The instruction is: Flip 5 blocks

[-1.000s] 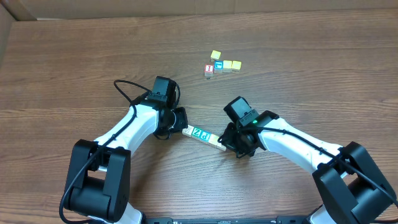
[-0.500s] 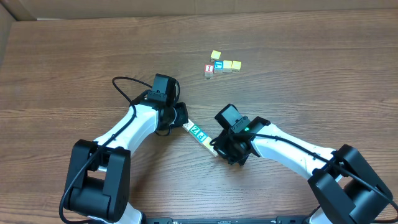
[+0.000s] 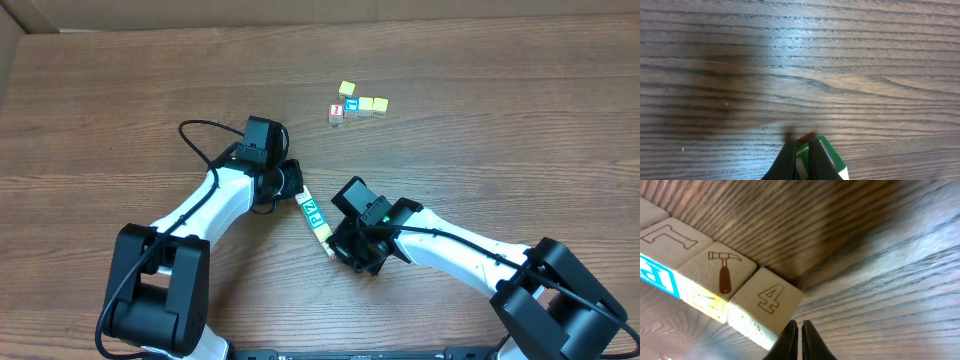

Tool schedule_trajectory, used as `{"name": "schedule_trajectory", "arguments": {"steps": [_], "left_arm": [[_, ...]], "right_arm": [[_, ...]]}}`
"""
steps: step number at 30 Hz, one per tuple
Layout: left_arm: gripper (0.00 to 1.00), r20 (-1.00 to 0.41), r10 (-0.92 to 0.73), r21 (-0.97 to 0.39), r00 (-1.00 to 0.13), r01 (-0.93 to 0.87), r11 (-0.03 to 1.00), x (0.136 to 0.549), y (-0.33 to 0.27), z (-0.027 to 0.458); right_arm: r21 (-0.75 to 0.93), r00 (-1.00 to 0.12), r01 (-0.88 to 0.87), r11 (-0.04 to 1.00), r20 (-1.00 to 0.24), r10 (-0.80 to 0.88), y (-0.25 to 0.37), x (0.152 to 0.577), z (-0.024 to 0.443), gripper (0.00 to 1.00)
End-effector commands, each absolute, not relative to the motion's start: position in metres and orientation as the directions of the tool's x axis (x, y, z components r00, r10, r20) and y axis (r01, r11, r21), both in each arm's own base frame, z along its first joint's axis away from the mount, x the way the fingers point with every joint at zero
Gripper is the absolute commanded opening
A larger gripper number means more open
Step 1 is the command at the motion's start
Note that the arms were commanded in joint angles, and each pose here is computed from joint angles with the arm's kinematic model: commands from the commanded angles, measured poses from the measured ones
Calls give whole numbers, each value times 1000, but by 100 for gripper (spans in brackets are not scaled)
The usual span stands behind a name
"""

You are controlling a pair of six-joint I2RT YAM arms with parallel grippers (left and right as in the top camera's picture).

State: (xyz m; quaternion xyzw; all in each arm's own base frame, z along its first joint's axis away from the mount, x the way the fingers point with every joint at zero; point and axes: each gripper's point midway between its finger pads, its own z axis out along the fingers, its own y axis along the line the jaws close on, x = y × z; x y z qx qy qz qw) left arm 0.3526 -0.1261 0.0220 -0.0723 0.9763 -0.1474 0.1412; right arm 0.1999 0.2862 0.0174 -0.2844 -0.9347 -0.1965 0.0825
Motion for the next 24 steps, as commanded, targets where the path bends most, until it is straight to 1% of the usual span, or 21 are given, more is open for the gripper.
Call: {"name": "schedule_trajectory", "arguments": {"steps": [1,6,9,13,16,18,21,24], "left_arm": [[4,-175,-153,-352,-973,-83,932,338,-142,9],[4,-163,-153,-348,-975,-88,933,337,-142,2],[4,-165,-152,-348,-975,-87,933,338,-142,3],[4,-174,-161,-340,-972,-94,936,342,-138,5],[4,-188,-182,-298,-965,-120,947,350,-126,11],[4,-207,-203,-258,-957,-146,955,361,-113,22],[4,-236,-199,-237,-951,-143,961,376,-105,41],[4,-260,-212,-218,-942,-156,963,391,-95,64]], "right_arm": [[365,-824,566,740,250,508,297,210,24,8],[363,-826,563,742,250,505,297,209,24,8],[361,-826,563,743,251,504,297,208,24,4],[371,-835,550,748,244,493,298,210,26,4],[412,-884,466,783,199,422,299,217,34,4],[445,-926,375,813,147,347,300,225,43,7],[455,-956,288,843,94,276,299,233,52,10],[451,-986,160,878,35,162,296,238,63,17]]}}
